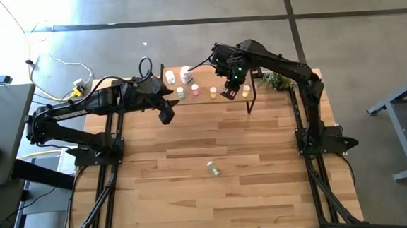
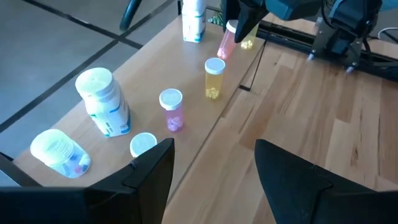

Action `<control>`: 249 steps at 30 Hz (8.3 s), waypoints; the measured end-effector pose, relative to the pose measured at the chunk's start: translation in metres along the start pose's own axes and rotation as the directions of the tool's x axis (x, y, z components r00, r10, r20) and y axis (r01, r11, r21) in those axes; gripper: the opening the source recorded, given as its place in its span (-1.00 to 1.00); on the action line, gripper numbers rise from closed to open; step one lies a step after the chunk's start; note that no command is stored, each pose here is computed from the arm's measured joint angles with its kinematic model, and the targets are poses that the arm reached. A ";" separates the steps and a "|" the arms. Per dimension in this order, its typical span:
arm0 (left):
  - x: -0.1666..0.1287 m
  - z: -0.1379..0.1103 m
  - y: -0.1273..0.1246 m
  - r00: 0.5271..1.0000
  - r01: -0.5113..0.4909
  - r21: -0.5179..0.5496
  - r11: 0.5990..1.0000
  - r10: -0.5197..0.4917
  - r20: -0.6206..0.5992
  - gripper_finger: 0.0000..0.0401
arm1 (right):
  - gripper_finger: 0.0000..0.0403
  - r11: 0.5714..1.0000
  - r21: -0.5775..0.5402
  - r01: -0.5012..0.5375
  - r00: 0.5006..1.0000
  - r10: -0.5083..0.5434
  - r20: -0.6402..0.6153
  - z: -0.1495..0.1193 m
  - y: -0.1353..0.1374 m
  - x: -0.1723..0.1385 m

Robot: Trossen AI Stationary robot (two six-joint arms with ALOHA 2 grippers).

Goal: Pick and place medicine bottles onto shelf by color
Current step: Put the pink medicine bottle on the shelf, then put the blue medicine bottle on the shelf

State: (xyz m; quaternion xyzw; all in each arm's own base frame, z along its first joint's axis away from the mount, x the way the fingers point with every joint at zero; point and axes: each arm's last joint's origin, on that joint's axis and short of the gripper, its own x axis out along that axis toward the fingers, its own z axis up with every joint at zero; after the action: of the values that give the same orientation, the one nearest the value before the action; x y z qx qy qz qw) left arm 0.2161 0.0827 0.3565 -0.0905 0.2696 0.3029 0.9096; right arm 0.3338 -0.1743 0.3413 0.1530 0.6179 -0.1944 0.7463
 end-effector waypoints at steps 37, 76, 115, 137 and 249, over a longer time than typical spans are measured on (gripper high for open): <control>0.000 0.000 0.000 1.000 0.000 -0.006 1.000 0.000 -0.001 0.06 | -0.21 0.997 -0.061 0.044 0.999 -0.046 -0.024 0.006 -0.008 0.012; -0.044 0.003 0.017 0.973 -0.207 0.221 0.953 0.178 0.144 0.06 | -0.20 0.961 0.207 -0.184 0.979 0.161 0.121 -0.028 0.125 -0.034; -0.052 -0.014 0.017 1.000 -0.016 0.075 0.997 0.017 -0.017 0.06 | 0.07 0.956 0.247 -0.156 0.968 0.198 -0.155 -0.036 0.280 0.125; -0.051 -0.015 0.017 1.000 -0.017 0.060 0.998 0.018 -0.021 0.06 | -0.04 0.968 0.244 -0.051 0.974 0.102 -0.202 -0.037 0.285 0.168; -0.055 0.033 0.005 0.887 0.191 -0.008 0.981 -0.169 0.430 0.06 | -0.59 0.910 -0.275 -0.309 0.257 0.358 0.898 0.038 0.133 -0.118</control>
State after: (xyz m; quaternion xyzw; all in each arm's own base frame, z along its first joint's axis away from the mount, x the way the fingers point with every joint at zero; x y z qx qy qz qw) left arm 0.1909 0.0705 0.4143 -0.0695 0.0467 0.2363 0.9681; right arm 0.4114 -0.0636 0.4632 0.1241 0.0348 -0.0713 0.9891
